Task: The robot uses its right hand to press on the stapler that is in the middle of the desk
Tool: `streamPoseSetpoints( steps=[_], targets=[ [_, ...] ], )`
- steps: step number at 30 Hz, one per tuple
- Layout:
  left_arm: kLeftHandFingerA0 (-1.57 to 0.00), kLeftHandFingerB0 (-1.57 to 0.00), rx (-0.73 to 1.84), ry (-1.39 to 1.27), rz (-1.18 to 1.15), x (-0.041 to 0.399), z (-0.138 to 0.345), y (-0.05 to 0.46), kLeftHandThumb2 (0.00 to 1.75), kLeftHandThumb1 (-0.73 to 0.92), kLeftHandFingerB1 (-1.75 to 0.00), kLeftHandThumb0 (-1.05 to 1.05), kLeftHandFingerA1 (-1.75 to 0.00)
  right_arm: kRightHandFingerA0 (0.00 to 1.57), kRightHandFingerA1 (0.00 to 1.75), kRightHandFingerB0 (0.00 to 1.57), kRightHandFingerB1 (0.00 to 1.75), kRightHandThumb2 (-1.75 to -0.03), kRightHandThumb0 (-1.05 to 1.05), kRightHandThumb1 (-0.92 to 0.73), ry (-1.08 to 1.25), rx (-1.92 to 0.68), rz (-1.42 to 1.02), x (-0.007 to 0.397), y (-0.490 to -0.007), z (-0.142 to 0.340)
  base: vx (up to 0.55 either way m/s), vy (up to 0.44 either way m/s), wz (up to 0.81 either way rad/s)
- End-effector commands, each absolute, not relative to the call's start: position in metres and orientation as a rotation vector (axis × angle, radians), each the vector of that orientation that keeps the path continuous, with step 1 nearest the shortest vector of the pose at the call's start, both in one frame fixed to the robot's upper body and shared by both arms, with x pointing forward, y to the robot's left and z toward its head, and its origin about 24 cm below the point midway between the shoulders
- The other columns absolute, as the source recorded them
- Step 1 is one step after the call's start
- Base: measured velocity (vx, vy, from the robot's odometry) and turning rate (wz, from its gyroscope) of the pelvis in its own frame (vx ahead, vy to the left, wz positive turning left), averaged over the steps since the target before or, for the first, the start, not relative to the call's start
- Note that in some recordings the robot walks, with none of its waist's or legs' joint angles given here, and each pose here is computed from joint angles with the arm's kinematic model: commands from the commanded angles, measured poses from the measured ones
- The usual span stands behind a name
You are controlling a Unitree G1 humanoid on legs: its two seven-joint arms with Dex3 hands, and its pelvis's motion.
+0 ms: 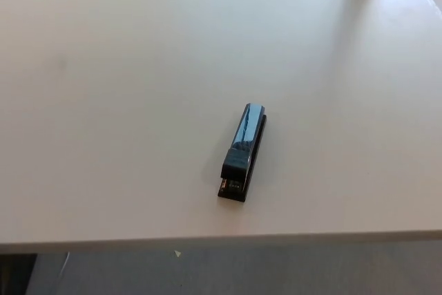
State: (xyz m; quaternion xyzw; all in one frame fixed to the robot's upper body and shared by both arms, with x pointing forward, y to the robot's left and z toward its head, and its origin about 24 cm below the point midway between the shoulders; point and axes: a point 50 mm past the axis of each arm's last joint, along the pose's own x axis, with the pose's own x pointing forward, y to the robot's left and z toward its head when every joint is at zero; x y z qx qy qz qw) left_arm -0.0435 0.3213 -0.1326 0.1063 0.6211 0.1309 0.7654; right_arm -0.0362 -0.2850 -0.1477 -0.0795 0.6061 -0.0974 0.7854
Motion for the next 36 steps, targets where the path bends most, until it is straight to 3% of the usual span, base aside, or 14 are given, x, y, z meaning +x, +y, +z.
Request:
streamPoseSetpoints(
  steps=[1, 2, 3, 6, 10, 11, 12, 16, 18, 19, 21, 22, 23, 36],
  targets=[
    [-0.16, -0.01, 0.215, 1.174, 0.303, -0.027, -0.117, 0.343, 1.16, 0.82, -0.33, -0.83, -0.55, 0.12, 0.42, 0.12, 0.30, -0.68, -0.92, -0.90, 1.093, -0.122, -0.229, -0.020, -0.288, -0.140, 0.00, 0.000, 0.00],
    [-0.13, -0.05, 0.216, 1.163, 0.295, -0.026, -0.116, 0.344, 1.16, 0.79, -0.35, -0.77, -0.53, 0.09, 0.52, 0.00, 0.36, -1.14, -0.91, -0.71, 1.089, -0.126, -0.224, -0.020, -0.289, -0.139, 0.00, 0.000, 0.00],
    [-0.11, -0.06, 0.217, 1.150, 0.297, -0.025, -0.114, 0.346, 0.89, 0.92, -0.28, -0.79, -0.45, 0.10, 0.52, 0.00, 0.39, -1.11, -0.80, -0.64, 1.084, -0.133, -0.221, -0.022, -0.291, -0.137, 0.00, 0.000, 0.00],
    [-0.11, -0.08, 0.217, 1.102, 0.306, -0.022, -0.109, 0.352, 0.85, 0.92, -0.31, -0.80, -0.43, 0.11, 0.51, 0.02, 0.36, -1.13, -0.90, -0.70, 1.057, -0.144, -0.213, -0.022, -0.299, -0.132, 0.00, 0.000, 0.00],
    [-0.08, -0.08, 0.227, 1.074, 0.279, -0.023, -0.103, 0.356, 0.77, 0.92, -0.31, -0.78, -0.38, 0.02, 0.51, 0.00, 0.50, -1.05, -0.39, -0.39, 1.016, -0.176, -0.224, -0.022, -0.308, -0.126, 0.00, 0.000, 0.00],
    [0.00, -0.13, 0.206, 1.054, 0.282, -0.023, -0.101, 0.358, 1.16, 0.76, -0.40, -0.81, -0.45, 0.17, 0.42, 0.14, 0.29, -0.67, -0.89, -0.87, 0.981, -0.135, -0.270, -0.022, -0.311, -0.123, 0.00, 0.000, 0.00],
    [-0.11, -0.10, 0.209, 1.050, 0.279, -0.022, -0.100, 0.359, 0.82, 0.92, -0.33, -0.83, -0.44, 0.22, 0.43, 0.16, 0.29, -0.67, -0.89, -0.88, 0.977, -0.158, -0.285, -0.022, -0.314, -0.121, 0.00, 0.000, 0.00],
    [-0.08, -0.07, 0.212, 1.016, 0.269, -0.021, -0.095, 0.363, 0.78, 0.92, -0.32, -0.81, -0.39, 0.26, 0.45, 0.18, 0.31, -0.67, -0.89, -0.88, 0.928, -0.164, -0.395, -0.019, -0.331, -0.113, 0.00, 0.000, 0.00],
    [-0.07, -0.07, 0.209, 0.977, 0.261, -0.019, -0.091, 0.364, 0.78, 0.92, -0.31, -0.78, -0.36, 0.23, 0.54, 0.14, 0.45, -1.07, -0.85, -0.69, 0.883, -0.169, -0.491, -0.017, -0.346, -0.105, 0.00, 0.000, 0.00],
    [-0.06, -0.06, 0.197, 0.977, 0.262, -0.019, -0.091, 0.365, 0.78, 0.92, -0.29, -0.78, -0.35, 0.33, 0.49, 0.23, 0.33, -0.66, -0.86, -0.89, 0.863, -0.155, -0.537, -0.017, -0.351, -0.102, 0.00, 0.000, 0.00],
    [-0.06, -0.06, 0.183, 0.975, 0.267, -0.019, -0.090, 0.366, 0.77, 0.92, -0.28, -0.78, -0.34, 0.39, 0.64, 0.30, 0.37, -0.67, -0.83, -0.89, 0.802, -0.163, -0.604, -0.016, -0.362, -0.094, 0.00, 0.000, 0.00],
    [-0.07, -0.06, 0.184, 0.967, 0.268, -0.017, -0.090, 0.366, 0.77, 0.92, -0.27, -0.79, -0.34, 0.40, 0.67, 0.27, 0.51, -1.09, -0.80, -0.70, 0.767, -0.162, -0.637, -0.013, -0.367, -0.089, 0.00, 0.000, 0.00],
    [-0.07, -0.06, 0.169, 0.948, 0.281, -0.015, -0.090, 0.366, 0.75, 0.92, -0.28, -0.78, -0.34, 0.43, 0.78, 0.37, 0.46, -0.67, -0.83, -0.88, 0.721, -0.136, -0.670, -0.012, -0.373, -0.085, 0.00, 0.000, 0.00],
    [-0.08, -0.07, 0.149, 0.856, 0.256, 0.003, -0.090, 0.356, 0.75, 0.92, -0.31, -0.77, -0.38, 0.46, 0.97, 0.40, 0.56, -0.67, -0.82, -0.89, 0.207, -0.178, -0.906, 0.021, -0.424, -0.018, 0.00, 0.000, 0.00]
  ],
)
